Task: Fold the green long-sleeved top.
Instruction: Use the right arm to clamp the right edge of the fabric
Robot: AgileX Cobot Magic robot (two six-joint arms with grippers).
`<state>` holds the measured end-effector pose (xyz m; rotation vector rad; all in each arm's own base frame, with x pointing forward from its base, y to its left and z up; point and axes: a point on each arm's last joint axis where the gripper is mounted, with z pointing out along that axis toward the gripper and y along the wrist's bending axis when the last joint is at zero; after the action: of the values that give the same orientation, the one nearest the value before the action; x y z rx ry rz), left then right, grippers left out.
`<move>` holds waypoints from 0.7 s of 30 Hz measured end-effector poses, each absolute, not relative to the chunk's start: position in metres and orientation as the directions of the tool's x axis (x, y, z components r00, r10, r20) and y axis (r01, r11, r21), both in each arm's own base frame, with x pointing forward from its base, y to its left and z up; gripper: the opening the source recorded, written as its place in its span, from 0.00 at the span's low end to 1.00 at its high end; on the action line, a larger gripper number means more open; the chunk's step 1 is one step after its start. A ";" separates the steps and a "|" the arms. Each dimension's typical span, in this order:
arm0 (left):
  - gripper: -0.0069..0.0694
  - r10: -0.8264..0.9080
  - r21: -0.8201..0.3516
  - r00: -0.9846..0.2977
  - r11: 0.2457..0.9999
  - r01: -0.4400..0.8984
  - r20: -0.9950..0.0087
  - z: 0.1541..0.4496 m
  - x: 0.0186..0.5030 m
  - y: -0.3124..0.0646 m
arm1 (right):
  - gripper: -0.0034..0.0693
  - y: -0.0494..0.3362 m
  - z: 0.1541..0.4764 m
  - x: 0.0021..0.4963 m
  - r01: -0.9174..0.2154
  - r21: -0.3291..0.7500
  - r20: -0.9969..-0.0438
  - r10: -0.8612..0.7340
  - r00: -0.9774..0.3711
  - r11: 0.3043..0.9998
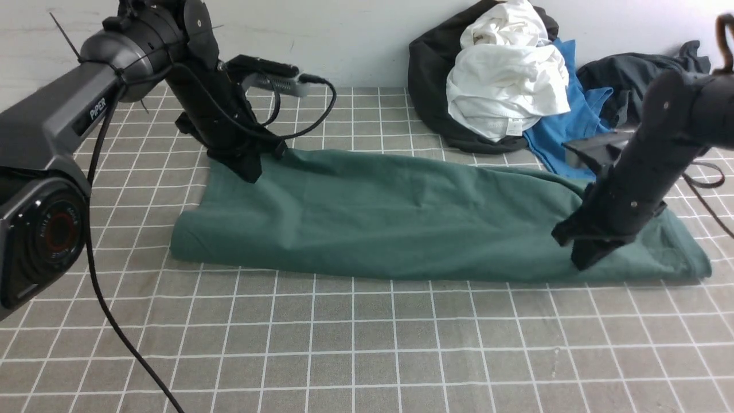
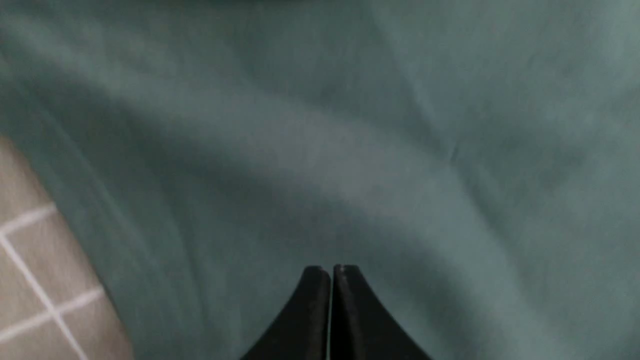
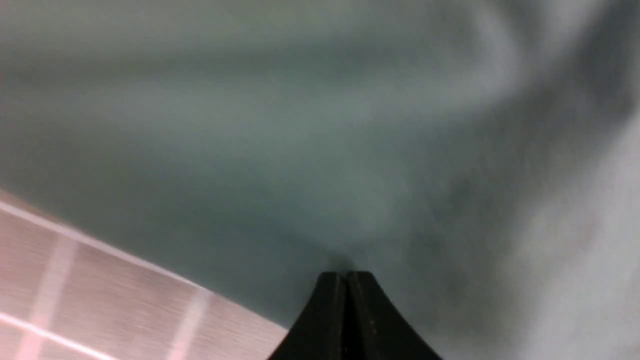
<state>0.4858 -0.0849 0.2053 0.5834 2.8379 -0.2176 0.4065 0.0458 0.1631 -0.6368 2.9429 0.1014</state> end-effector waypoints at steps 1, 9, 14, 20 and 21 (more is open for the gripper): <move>0.08 0.375 -0.093 -0.901 0.911 0.402 -0.218 0.198 0.479 -0.082 | 0.04 0.041 0.159 0.405 -0.406 0.015 -0.125 -0.401 -0.907 0.914; 0.08 0.299 -0.147 -0.953 0.941 0.304 -0.055 0.163 0.427 -0.049 | 0.04 -0.003 0.155 0.409 -0.286 -0.095 -0.141 -0.298 -0.944 0.953; 0.08 0.260 -0.140 -0.963 0.953 0.268 -0.076 0.177 0.412 -0.032 | 0.07 -0.036 0.167 0.415 -0.133 -0.100 -0.166 -0.149 -0.975 0.986; 0.08 0.243 -0.105 -0.921 0.952 0.286 -0.306 0.255 0.398 -0.030 | 0.24 -0.051 0.190 0.423 -0.062 -0.067 -0.196 -0.074 -0.978 0.996; 0.08 0.255 -0.091 -0.887 0.946 0.312 -0.385 0.287 0.385 -0.031 | 0.34 -0.055 0.194 0.424 -0.053 -0.065 -0.202 -0.065 -0.977 0.996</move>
<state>0.3855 -0.0309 0.2869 0.4115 2.7251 -0.2120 0.4240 -0.0546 0.1937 -0.0871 2.9333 -0.0879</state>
